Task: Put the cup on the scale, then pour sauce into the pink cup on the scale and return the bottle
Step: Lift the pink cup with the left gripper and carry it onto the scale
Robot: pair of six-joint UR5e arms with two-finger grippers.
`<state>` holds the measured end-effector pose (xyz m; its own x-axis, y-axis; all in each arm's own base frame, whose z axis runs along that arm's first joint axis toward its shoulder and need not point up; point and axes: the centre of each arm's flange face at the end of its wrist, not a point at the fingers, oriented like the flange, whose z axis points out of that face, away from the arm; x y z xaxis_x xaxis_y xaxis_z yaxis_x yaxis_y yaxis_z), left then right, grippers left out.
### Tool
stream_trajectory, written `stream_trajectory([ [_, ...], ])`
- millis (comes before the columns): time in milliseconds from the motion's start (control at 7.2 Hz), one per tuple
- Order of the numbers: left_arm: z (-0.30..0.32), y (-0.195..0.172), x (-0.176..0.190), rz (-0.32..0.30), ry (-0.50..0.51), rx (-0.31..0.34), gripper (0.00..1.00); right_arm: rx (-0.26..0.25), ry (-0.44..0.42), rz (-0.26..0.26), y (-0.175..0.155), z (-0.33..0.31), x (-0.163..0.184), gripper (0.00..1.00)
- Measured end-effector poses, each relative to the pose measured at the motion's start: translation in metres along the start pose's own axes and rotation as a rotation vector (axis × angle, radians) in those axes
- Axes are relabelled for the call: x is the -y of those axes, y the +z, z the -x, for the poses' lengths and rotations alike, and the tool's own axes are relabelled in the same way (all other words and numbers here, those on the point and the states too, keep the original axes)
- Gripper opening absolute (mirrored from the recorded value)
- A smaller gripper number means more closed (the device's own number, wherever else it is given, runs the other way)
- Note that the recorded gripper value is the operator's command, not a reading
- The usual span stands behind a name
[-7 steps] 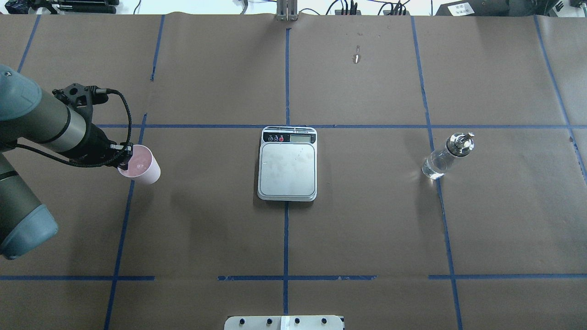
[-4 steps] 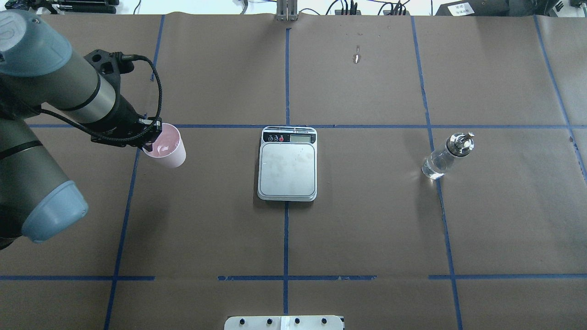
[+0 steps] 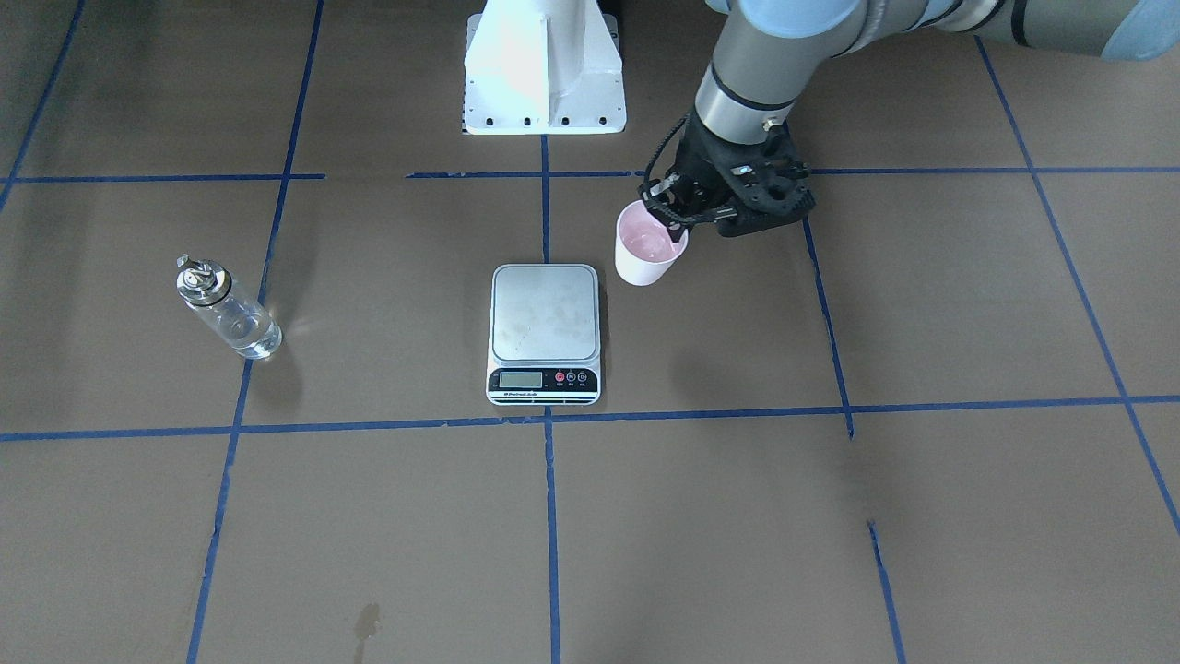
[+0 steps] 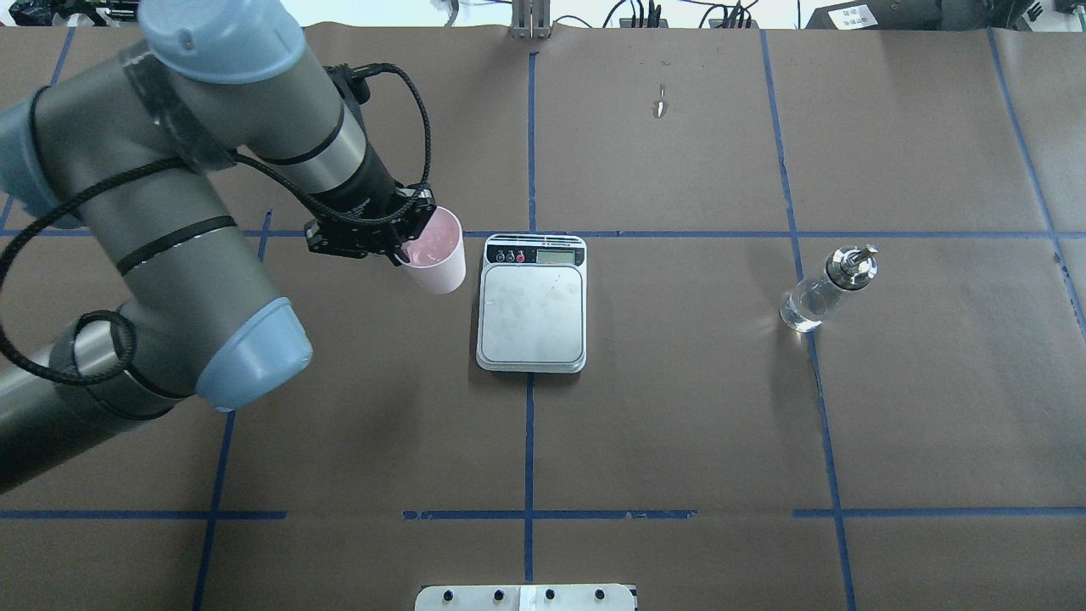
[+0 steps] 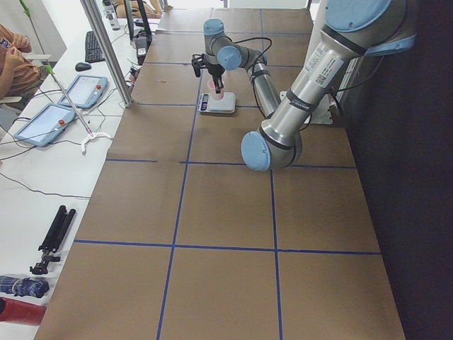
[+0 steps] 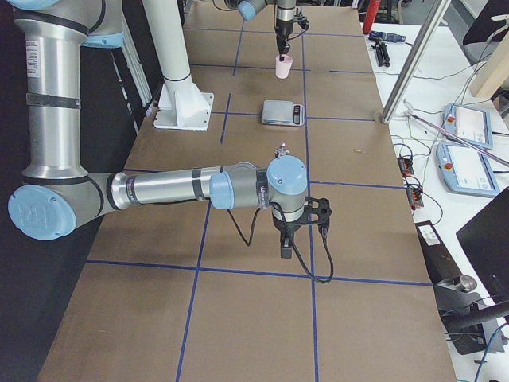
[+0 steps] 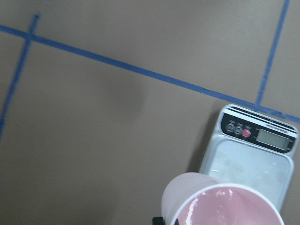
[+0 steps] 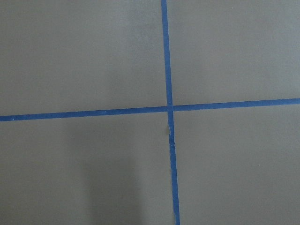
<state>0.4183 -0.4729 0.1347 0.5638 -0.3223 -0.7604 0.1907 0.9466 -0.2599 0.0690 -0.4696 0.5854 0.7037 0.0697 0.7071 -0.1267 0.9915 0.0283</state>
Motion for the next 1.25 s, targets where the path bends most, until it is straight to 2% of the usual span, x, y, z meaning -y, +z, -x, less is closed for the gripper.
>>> stream_trajectory([
  [278,-0.043,0.033,-0.013,0.013,-0.032,0.002,0.0,0.0,0.002,0.005,0.002,-0.003,-0.004,1.0],
  [695,-0.061,0.078,-0.012,0.006,-0.044,-0.003,0.0,0.0,0.0,0.001,0.001,-0.002,-0.004,1.0],
  [1251,-0.063,0.095,-0.019,0.019,-0.033,0.0,0.0,0.0,-0.005,-0.005,0.0,0.0,-0.001,1.0],
])
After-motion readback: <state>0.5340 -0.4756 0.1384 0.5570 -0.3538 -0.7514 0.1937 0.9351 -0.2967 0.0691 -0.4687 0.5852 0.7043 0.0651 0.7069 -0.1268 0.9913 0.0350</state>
